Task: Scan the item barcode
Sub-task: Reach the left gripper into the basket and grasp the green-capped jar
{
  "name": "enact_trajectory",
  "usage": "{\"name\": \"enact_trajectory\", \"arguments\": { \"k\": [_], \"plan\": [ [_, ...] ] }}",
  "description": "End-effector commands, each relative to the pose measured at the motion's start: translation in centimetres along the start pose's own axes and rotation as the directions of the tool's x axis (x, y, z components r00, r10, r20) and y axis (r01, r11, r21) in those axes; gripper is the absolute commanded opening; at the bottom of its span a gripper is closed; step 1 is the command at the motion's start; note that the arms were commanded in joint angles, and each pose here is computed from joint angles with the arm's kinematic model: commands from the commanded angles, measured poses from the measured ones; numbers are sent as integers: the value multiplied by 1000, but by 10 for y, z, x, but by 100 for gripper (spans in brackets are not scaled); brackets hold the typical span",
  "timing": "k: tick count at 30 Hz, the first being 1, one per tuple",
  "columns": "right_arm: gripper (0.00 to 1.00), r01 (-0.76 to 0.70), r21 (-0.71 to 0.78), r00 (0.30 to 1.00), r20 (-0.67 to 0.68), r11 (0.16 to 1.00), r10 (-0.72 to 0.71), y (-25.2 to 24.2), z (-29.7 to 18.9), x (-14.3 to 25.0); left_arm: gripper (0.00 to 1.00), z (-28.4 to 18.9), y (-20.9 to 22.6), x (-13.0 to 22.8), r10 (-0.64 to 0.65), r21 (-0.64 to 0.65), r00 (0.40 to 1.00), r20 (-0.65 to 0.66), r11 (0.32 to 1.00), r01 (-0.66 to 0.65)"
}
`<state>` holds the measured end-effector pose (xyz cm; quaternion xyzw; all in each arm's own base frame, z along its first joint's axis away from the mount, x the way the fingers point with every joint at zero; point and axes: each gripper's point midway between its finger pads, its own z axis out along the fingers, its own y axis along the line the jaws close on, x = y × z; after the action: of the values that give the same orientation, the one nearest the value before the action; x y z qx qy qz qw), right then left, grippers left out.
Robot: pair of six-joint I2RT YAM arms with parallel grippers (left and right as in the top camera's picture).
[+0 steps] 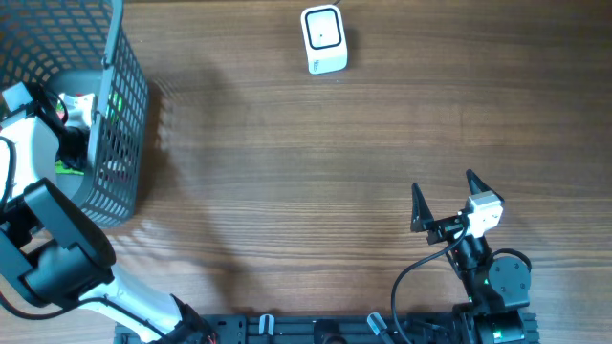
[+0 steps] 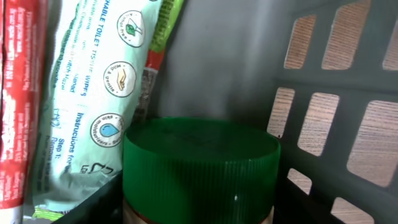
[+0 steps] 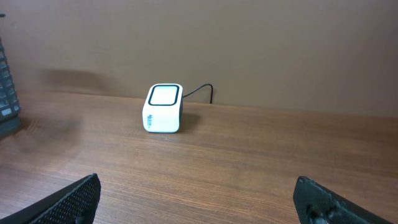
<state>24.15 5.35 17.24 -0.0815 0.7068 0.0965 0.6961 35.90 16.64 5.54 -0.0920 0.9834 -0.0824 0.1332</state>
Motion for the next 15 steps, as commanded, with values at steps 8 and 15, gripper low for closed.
{"name": "enact_trajectory", "arguments": {
  "k": [8, 15],
  "plan": [
    [100, -4, -9, 1000, 10, 1000, 4, 1, 0, -2, 67, -15, 1, -4, -12, -31, 1000, 6, 999, 12],
    [100, -4, -9, 1000, 10, 1000, 4, 1, 0, -2, 75, -37, 6, -2, -21, -92, 1000, 0, 996, 21]
  ]
}}
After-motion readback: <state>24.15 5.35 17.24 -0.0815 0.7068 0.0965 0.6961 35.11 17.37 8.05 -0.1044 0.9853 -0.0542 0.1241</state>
